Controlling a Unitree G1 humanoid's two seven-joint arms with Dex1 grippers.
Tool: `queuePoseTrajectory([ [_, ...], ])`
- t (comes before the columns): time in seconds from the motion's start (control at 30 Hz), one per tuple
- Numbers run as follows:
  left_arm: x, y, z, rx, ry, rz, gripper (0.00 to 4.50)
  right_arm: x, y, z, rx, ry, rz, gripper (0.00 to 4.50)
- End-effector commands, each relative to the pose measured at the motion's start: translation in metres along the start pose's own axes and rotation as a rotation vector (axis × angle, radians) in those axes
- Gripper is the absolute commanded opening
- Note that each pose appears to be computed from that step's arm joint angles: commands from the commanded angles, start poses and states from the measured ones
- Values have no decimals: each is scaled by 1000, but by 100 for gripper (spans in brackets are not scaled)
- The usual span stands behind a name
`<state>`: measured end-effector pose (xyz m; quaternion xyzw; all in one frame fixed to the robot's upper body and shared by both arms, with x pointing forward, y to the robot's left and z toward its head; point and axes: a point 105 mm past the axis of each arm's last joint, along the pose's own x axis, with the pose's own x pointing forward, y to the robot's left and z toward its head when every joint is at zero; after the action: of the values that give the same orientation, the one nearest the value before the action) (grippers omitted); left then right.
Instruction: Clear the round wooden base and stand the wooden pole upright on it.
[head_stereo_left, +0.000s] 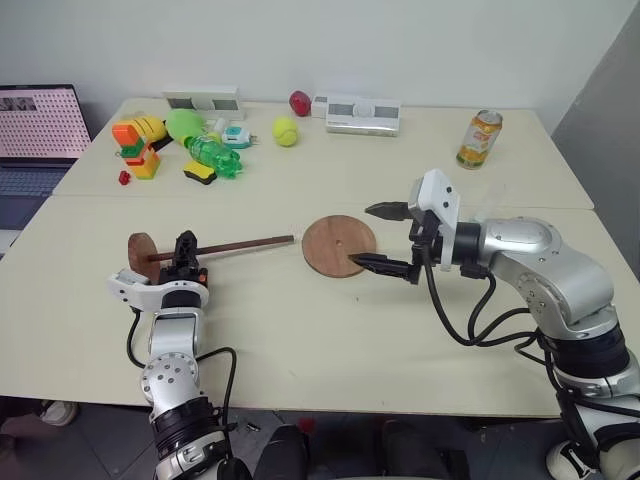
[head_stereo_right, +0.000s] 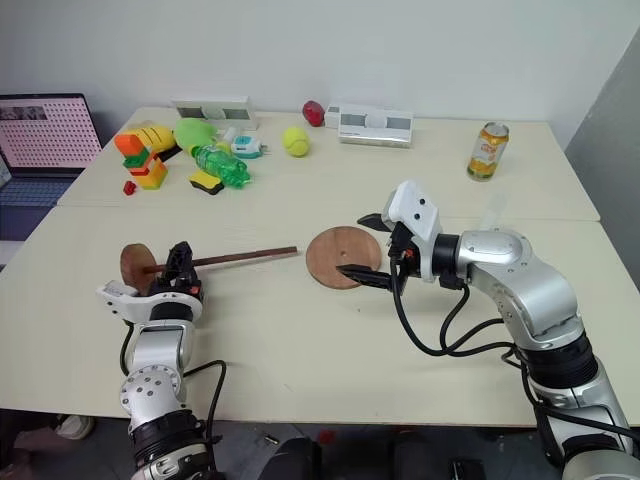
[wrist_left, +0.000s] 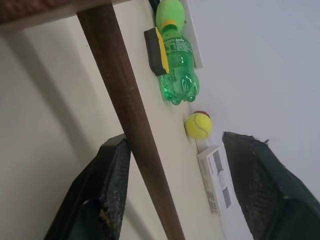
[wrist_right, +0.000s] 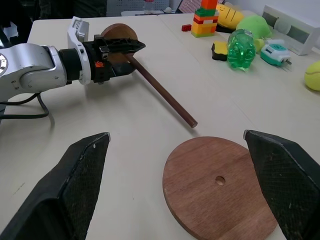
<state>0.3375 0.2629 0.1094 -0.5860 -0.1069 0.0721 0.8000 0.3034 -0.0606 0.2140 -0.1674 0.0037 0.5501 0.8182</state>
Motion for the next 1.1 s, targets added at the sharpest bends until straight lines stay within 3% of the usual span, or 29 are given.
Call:
queuePoseTrajectory([
  [0.03, 3, -9, 8, -29, -40, -37, 192, -6, -4, 13, -49, -36, -23, 450],
  [0.3, 4, -1, 18, -45, -71, -16, 28, -5, -7, 13, -48, -35, -27, 450],
  [0.53, 6, -21, 22, 51, -54, -93, 24, -4, -8, 15, -43, -45, -37, 450],
  [0.6, 10, -44, 25, 107, -33, -163, 24, -4, -8, 16, -37, -49, -44, 450],
  [0.67, 14, -88, 25, 218, 37, -315, 24, -7, -6, 13, -20, -48, -52, 450],
  [0.8, 15, -159, 2, 488, 244, -587, 24, -16, 2, -6, 5, -13, -72, 450],
  [0.93, 18, -189, -16, 609, 343, -722, 24, -17, 6, -15, 34, -8, -107, 450],
  [1.1, 12, -217, -72, 832, 527, -967, 24, -19, 10, -26, 78, -9, -199, 450],
])
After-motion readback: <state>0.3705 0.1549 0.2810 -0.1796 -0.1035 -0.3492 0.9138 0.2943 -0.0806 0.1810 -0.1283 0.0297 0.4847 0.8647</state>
